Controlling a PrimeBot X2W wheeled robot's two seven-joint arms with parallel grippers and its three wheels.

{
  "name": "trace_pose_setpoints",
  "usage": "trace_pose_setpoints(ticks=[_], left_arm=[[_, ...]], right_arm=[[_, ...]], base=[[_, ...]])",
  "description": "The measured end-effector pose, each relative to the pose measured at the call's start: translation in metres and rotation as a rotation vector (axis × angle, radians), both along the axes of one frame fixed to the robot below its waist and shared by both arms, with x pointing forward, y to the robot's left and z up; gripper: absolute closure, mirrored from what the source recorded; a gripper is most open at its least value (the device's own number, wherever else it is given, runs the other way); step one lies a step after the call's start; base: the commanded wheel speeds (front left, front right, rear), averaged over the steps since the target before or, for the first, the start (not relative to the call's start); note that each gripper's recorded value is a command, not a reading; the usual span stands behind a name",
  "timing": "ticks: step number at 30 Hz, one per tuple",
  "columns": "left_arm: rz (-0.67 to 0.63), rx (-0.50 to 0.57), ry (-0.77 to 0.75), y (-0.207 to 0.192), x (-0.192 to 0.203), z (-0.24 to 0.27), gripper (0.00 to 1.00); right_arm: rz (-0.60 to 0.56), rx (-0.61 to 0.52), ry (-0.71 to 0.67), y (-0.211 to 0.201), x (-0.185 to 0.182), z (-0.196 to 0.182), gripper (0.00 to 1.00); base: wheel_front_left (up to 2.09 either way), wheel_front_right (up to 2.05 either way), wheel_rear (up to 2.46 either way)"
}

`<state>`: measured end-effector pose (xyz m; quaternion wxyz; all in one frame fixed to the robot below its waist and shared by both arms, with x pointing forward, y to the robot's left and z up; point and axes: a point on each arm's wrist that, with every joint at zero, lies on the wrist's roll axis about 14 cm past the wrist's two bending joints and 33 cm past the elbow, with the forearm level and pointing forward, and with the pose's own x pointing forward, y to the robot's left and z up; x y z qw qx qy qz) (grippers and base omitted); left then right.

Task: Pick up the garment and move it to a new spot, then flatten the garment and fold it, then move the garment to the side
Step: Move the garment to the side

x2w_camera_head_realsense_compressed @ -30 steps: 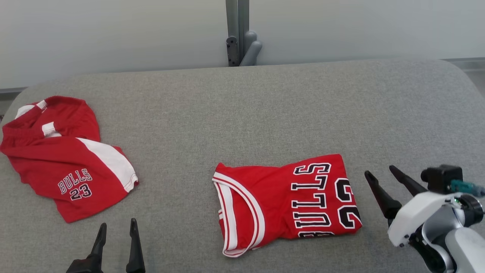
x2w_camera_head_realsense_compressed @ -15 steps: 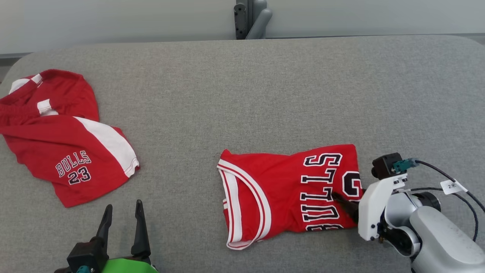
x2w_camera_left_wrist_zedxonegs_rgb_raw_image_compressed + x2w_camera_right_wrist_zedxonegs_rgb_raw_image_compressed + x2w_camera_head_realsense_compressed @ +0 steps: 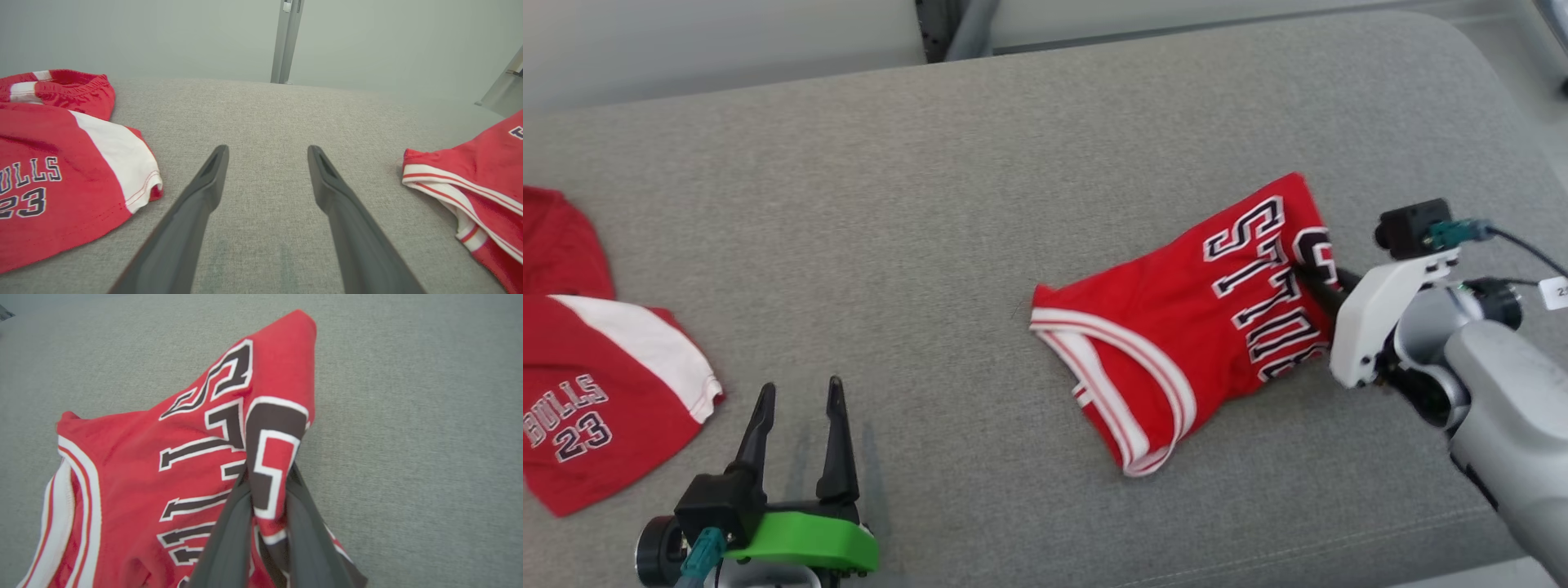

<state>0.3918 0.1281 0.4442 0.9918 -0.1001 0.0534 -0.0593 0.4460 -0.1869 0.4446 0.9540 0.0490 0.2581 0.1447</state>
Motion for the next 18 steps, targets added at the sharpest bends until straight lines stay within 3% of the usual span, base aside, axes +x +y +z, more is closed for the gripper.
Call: trace_pose_setpoints(ticks=[8, 9, 14, 15, 16, 18], left_arm=[[-0.209, -0.012, 0.004, -0.065, 0.035, -0.015, 0.00], [-0.241, -0.012, 0.030, -0.074, 0.037, -0.026, 0.00], [-0.245, 0.013, 0.115, -0.066, 0.030, -0.057, 0.00], [-0.231, 0.018, 0.122, -0.061, 0.030, -0.060, 0.00], [-0.217, 0.022, 0.128, -0.055, 0.030, -0.061, 0.00], [-0.192, 0.029, 0.138, -0.046, 0.028, -0.064, 0.00]], right_arm=[[-0.280, -0.221, -0.020, -0.136, 0.020, 0.005, 1.00], [-0.376, -0.269, -0.017, -0.177, 0.019, 0.008, 1.00], [-0.552, -0.349, -0.002, -0.244, 0.021, 0.015, 1.00], [-0.552, -0.377, -0.014, -0.248, 0.024, 0.017, 0.80], [-0.558, -0.392, -0.036, -0.251, 0.029, 0.019, 0.00], [-0.587, -0.374, -0.084, -0.251, 0.039, 0.023, 0.00]], base=[[0.00, 0.00, 0.00], [0.00, 0.00, 0.00], [0.00, 0.00, 0.00], [0.00, 0.00, 0.00], [0.00, 0.00, 0.00], [0.00, 0.00, 0.00]])
